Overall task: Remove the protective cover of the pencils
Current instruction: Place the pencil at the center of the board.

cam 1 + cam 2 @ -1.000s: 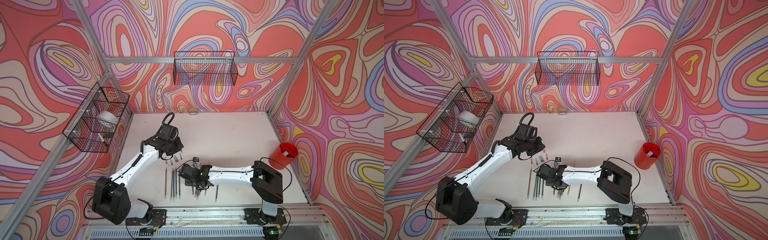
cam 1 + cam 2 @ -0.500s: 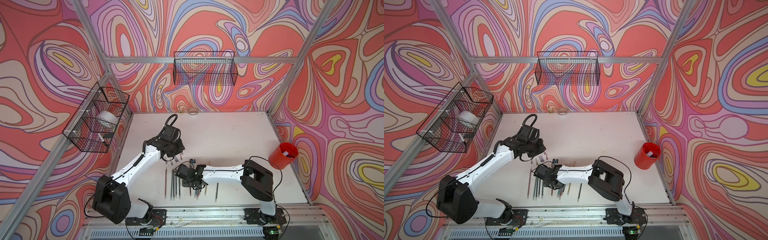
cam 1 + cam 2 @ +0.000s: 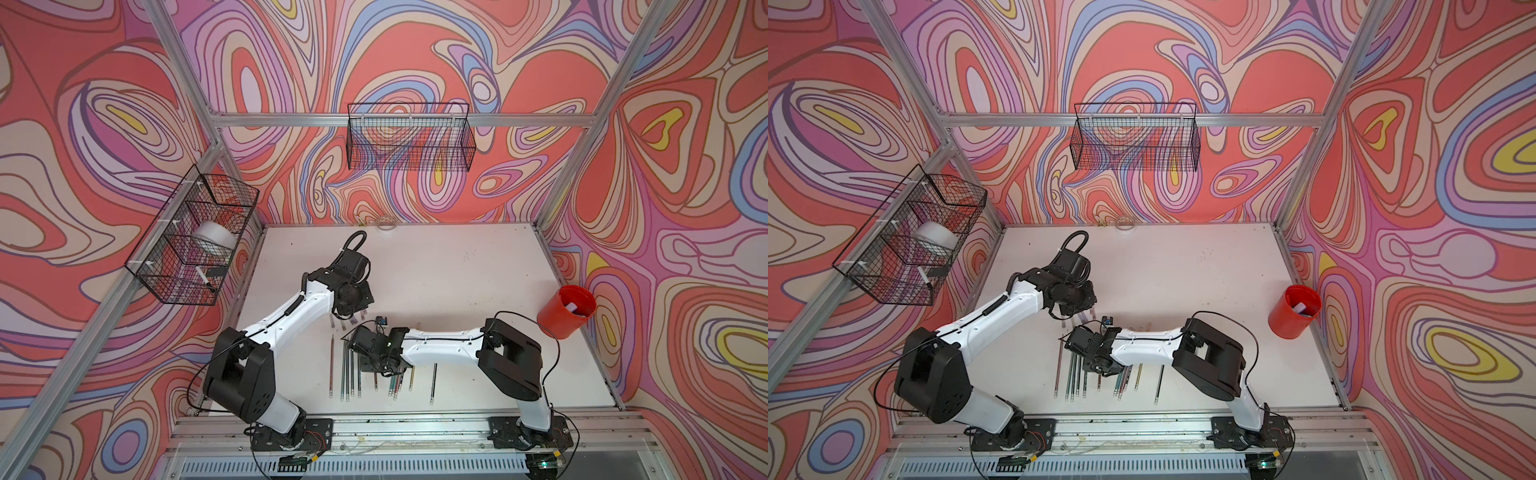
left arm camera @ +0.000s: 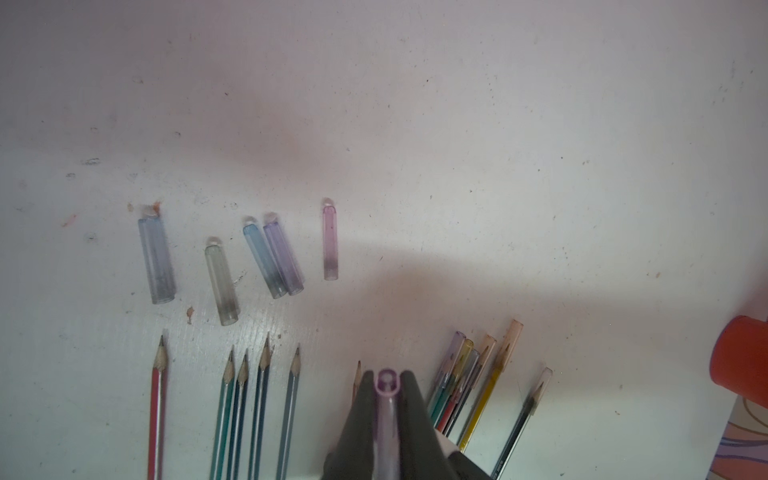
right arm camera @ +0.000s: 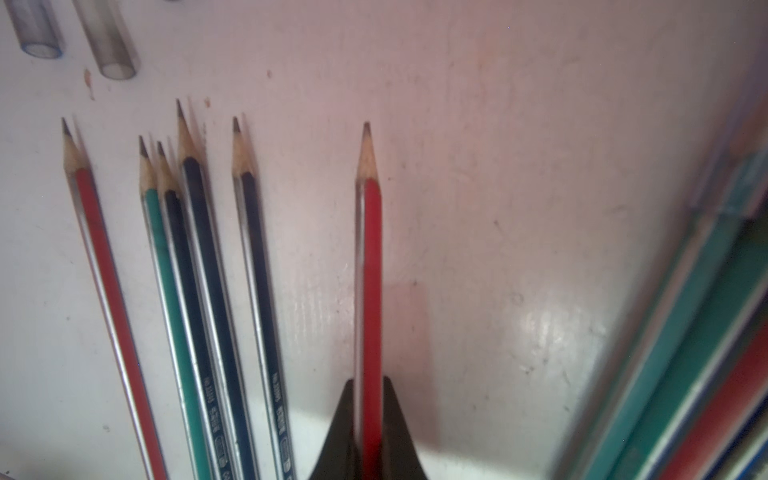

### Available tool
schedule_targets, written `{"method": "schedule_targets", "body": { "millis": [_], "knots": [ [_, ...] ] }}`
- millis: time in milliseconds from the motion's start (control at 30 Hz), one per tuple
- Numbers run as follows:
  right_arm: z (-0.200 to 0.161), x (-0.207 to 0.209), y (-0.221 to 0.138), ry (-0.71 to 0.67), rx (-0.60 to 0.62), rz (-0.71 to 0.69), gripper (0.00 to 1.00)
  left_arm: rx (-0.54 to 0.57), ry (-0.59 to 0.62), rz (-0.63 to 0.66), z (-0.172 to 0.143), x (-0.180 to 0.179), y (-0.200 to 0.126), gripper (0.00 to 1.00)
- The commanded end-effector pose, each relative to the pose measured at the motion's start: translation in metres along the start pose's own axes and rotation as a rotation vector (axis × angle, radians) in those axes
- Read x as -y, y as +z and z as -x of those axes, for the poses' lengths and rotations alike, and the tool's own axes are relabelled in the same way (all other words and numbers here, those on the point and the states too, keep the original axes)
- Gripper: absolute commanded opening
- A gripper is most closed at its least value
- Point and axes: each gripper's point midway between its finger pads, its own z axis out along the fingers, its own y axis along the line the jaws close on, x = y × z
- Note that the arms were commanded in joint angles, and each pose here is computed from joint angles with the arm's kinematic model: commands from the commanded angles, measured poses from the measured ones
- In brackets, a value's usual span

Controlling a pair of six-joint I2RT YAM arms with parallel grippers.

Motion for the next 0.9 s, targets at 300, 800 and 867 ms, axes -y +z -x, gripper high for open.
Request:
{"method": "schedule_targets", "body": {
  "millis": [300,800,867],
  "knots": [
    [-0.020,0.028,0.016,0.000,-0.070,-0.086,0.21,-0.040,0.052,0.087,-0.009,-0.002,0.013,0.00],
    [0.008,0.001,-0.037,-0.031,0.036,0.030,0.21,-0.085,0.101,0.205,-0.013,-0.010,0.037,0.00],
    [0.015,0.000,-0.054,-0.025,0.068,0.056,0.24,-0.096,0.109,0.214,-0.014,-0.011,0.041,0.00]
  ]
}}
